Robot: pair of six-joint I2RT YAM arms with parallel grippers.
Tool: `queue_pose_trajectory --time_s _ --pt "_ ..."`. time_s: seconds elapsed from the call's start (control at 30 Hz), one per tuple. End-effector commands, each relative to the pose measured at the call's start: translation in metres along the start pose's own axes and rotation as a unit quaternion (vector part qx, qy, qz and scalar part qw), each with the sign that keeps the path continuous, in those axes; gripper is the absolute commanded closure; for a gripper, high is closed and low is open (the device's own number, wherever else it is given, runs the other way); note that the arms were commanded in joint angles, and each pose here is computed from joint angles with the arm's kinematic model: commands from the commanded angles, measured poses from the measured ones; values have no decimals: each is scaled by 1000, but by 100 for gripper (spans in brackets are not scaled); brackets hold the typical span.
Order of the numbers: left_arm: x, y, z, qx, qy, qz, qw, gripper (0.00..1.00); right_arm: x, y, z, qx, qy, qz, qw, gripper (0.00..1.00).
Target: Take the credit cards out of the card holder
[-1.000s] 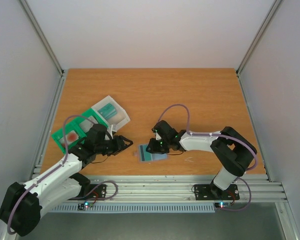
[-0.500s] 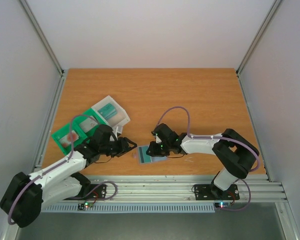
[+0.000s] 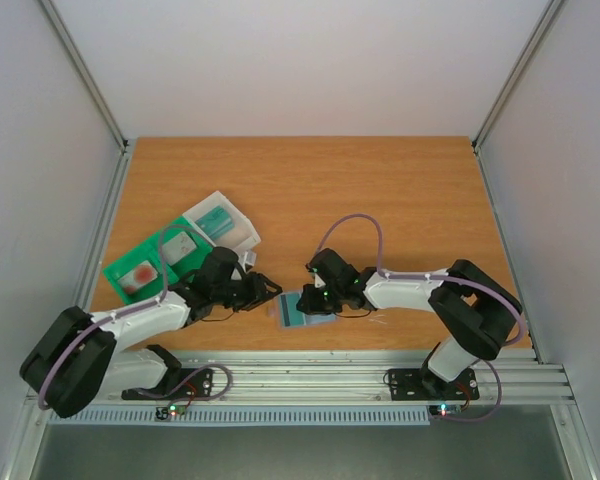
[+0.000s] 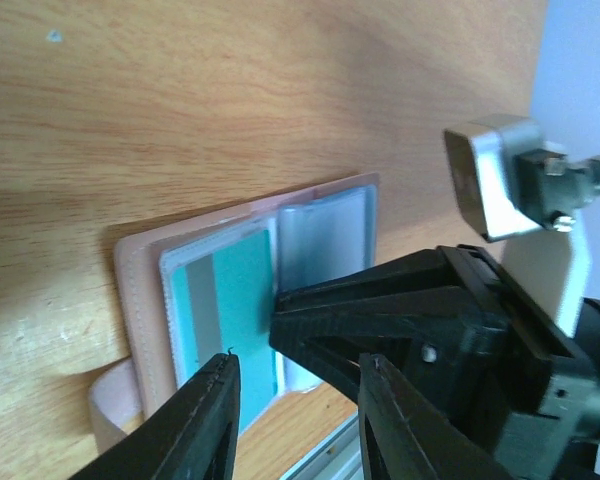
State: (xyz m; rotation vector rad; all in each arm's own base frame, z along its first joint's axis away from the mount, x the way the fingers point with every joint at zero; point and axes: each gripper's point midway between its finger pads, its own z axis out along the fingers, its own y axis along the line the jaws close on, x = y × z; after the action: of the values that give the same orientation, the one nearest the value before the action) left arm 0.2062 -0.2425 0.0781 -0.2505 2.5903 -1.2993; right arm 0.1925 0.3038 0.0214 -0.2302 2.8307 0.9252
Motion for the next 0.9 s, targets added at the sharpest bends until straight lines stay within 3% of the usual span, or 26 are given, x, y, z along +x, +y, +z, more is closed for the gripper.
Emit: queue_pose_trajectory --time_s 0.0,0.37,0.6,0.87 --pt "-8 -6 8 6 -12 18 1000 66 9 -10 -4 22 4 8 1000 84" --pt "1 14 31 3 12 8 1000 67 9 -7 -4 14 2 24 1000 77" --pt "7 33 39 -22 24 9 999 85 8 -6 -4 6 -2 28 1000 75" --pt "9 52 43 -56 27 13 998 95 6 -5 -4 2 -7 31 999 76"
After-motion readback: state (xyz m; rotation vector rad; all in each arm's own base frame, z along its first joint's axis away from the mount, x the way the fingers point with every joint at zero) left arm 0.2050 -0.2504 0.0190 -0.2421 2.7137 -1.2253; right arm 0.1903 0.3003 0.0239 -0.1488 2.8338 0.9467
